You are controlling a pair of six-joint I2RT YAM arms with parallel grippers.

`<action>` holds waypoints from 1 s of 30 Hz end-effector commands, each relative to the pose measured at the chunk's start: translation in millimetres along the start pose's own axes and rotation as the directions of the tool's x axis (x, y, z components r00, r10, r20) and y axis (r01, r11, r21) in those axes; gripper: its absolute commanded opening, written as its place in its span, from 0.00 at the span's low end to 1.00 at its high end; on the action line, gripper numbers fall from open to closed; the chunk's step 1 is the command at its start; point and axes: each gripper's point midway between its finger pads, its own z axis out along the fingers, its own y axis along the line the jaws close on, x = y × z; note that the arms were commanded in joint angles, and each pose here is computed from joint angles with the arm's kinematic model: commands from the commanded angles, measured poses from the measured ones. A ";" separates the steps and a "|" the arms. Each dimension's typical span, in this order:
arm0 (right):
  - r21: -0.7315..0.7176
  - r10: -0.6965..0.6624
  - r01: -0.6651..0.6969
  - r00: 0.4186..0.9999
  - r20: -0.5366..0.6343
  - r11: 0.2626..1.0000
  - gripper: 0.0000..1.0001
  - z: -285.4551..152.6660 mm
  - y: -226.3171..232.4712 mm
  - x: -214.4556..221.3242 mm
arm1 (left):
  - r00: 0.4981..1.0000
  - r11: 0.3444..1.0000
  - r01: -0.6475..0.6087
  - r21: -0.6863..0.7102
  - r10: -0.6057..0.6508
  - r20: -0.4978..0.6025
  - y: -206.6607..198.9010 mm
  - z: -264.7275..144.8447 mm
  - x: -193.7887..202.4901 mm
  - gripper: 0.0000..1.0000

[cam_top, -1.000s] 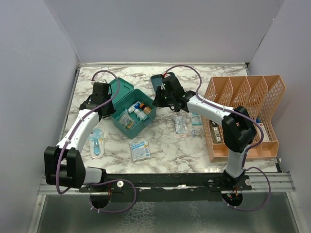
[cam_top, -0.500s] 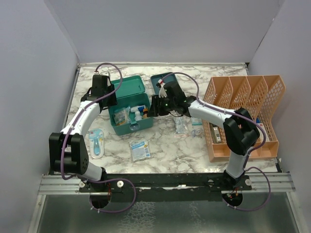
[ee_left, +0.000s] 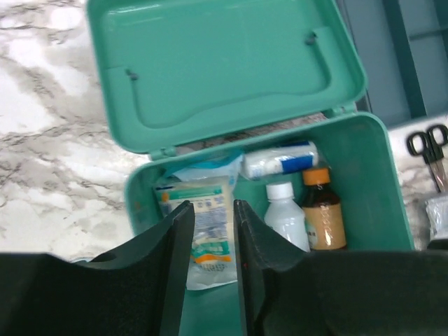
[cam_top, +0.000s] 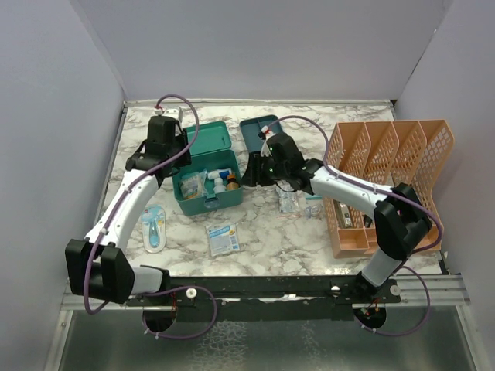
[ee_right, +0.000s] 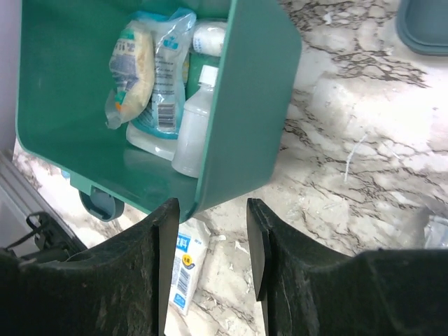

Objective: Organize the medicine kit

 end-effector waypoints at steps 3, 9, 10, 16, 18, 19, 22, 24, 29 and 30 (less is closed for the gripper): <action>0.120 0.053 -0.069 0.990 0.132 0.990 0.41 -11.4 -18.7 -14.7 | 0.994 0.999 -0.021 -0.042 0.016 -0.113 -16.4 16.1 40.5 0.23; 0.181 0.070 -0.089 0.991 0.111 0.979 0.39 -14.7 -33.6 -0.8 | 0.981 0.982 -0.015 -0.190 -0.023 -0.193 6.2 40.6 72.7 0.11; 0.186 0.073 -0.093 0.991 0.111 0.978 0.39 -15.6 -34.8 0.6 | 0.978 0.979 -0.019 -0.203 -0.025 -0.208 8.6 43.1 78.0 0.11; 0.208 0.093 -0.110 0.992 0.087 0.972 0.39 -14.5 -42.1 12.1 | 0.956 0.988 -0.016 -0.155 -0.030 -0.292 0.9 61.5 106.7 0.07; 0.214 0.096 -0.111 0.992 0.079 0.971 0.39 -14.1 -43.5 14.5 | 0.951 0.997 0.013 -0.077 -0.036 -0.307 -14.5 65.7 110.7 0.09; 0.219 0.099 -0.113 0.992 0.076 0.969 0.38 -14.2 -45.0 15.6 | 0.947 0.998 0.026 -0.051 -0.041 -0.317 -19.7 66.8 113.0 0.13; 0.238 0.106 -0.119 0.992 0.068 0.964 0.38 -13.9 -47.9 17.7 | 0.938 0.999 0.040 -0.027 -0.047 -0.344 -23.9 73.8 124.5 0.16; 0.248 0.105 -0.119 0.992 0.066 0.962 0.39 -13.7 -49.6 17.6 | 0.935 0.999 0.034 -0.034 -0.044 -0.353 -22.3 78.7 130.0 0.16; 0.265 0.106 -0.117 0.993 0.054 0.957 0.38 -12.6 -53.9 22.1 | 0.934 0.998 0.046 -0.038 -0.056 -0.353 -23.5 85.8 131.1 0.22; 0.265 0.105 -0.115 0.993 0.051 0.957 0.38 -12.3 -54.0 22.6 | 0.934 0.998 0.043 -0.050 -0.058 -0.352 -21.3 86.7 131.6 0.23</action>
